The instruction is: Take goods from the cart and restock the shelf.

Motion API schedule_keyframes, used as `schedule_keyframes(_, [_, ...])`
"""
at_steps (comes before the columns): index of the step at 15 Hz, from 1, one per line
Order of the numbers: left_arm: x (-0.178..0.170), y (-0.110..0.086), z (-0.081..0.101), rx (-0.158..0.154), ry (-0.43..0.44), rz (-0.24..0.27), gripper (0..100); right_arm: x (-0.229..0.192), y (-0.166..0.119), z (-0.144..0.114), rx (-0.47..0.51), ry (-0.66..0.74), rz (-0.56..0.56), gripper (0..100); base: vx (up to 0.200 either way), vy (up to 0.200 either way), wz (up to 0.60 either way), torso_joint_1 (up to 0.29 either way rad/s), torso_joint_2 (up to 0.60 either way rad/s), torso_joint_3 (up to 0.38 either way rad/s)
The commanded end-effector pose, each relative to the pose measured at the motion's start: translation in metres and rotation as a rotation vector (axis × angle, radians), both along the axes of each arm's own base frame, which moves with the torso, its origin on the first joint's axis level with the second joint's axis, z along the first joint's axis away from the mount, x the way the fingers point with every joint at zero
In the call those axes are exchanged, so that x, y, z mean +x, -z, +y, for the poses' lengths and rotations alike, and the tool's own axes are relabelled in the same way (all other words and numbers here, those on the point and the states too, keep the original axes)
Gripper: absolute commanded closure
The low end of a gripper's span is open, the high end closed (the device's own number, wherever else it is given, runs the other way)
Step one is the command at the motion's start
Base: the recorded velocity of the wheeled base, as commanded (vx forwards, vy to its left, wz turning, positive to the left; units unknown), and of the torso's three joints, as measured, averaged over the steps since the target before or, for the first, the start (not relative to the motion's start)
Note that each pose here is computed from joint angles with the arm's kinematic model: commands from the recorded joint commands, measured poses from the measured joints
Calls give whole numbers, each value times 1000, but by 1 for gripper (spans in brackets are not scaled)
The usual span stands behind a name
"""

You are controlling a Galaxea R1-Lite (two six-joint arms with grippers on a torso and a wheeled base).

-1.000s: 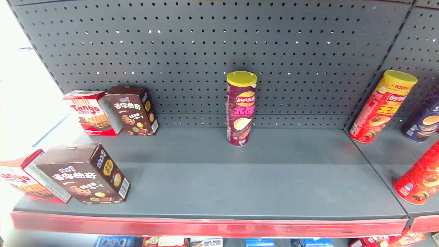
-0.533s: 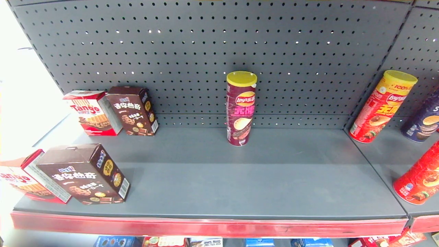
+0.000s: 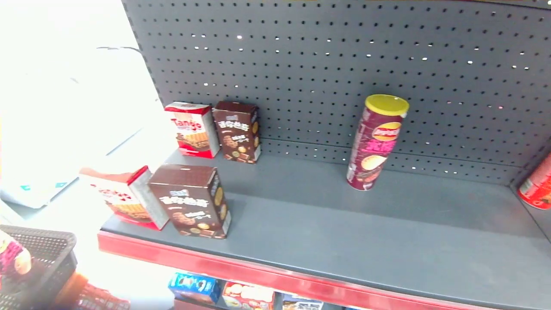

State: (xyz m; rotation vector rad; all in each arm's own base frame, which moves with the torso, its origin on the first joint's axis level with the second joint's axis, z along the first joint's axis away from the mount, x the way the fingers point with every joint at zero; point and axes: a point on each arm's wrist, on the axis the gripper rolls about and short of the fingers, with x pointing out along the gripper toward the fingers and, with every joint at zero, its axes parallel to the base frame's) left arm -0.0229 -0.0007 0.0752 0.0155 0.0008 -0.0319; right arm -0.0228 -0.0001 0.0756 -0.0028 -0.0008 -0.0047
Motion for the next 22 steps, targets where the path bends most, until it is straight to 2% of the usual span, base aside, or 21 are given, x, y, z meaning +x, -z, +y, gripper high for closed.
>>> schedule_keyframes(1, [0,0,0,0,0,2,0,0,0,0,0,0,1,0,0,0,600,12,2,2])
schedule_keyframes(6, [0,0,0,0,0,2,0,0,0,0,1,1,-1,0,0,0,600,3,2,2])
schedule_keyframes(18, [0,0,0,6,6,0,0,0,0,0,1,1,1,0,0,0,0,0,0,0])
schedule_keyframes(20, [-3,-9,0,17,15,-26,0,0,0,0,1,1,-1,0,0,0,0,0,0,0])
schedule_keyframes(21, [0,-36,0,40,-3,61,0,0,0,0,1,1,-1,0,0,0,0,0,0,0])
schedule_keyframes(22, [6,-46,0,37,-10,116,0,0,0,0,1,1,-1,0,0,0,0,0,0,0])
